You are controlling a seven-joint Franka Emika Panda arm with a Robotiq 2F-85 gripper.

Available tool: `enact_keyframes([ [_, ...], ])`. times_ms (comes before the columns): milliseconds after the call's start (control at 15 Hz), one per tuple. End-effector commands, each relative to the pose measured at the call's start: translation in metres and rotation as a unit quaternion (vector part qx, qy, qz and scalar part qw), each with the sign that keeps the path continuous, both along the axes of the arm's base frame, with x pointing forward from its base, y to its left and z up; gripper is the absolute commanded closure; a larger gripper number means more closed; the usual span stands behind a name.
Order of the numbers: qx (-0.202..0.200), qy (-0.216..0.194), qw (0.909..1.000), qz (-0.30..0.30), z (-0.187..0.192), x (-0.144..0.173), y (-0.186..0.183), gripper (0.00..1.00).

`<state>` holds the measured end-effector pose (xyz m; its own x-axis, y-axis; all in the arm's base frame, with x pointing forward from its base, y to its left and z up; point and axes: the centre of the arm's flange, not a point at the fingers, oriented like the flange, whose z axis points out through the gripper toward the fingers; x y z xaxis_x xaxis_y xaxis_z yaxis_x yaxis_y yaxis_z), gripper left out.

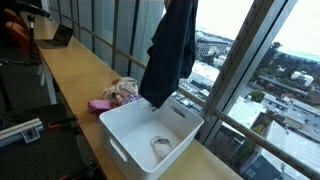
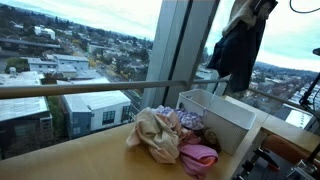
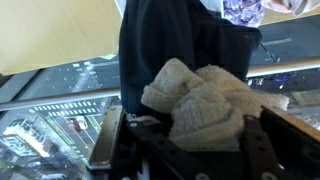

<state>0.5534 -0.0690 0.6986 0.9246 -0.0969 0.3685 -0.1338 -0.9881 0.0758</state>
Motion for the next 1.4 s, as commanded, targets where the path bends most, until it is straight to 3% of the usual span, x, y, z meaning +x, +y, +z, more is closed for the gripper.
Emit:
enact_keyframes([
  [0, 0.005, 0.005, 1.0, 0.003, 0.011, 0.019, -0.014, 1.0],
  [600, 0.026, 0.09, 0.9956, -0.006, -0.111, 0.066, -0.044, 1.0],
  [667, 0.026, 0.099, 0.9948, -0.004, -0.124, 0.068, -0.043, 0.75],
  [800, 0.018, 0.114, 0.9933, -0.002, -0.146, 0.071, -0.041, 0.67],
  [933, 0.02, 0.129, 0.9915, -0.003, -0.162, 0.075, -0.043, 0.52],
  [1333, 0.019, 0.137, 0.9904, 0.004, -0.166, 0.073, -0.028, 0.09],
])
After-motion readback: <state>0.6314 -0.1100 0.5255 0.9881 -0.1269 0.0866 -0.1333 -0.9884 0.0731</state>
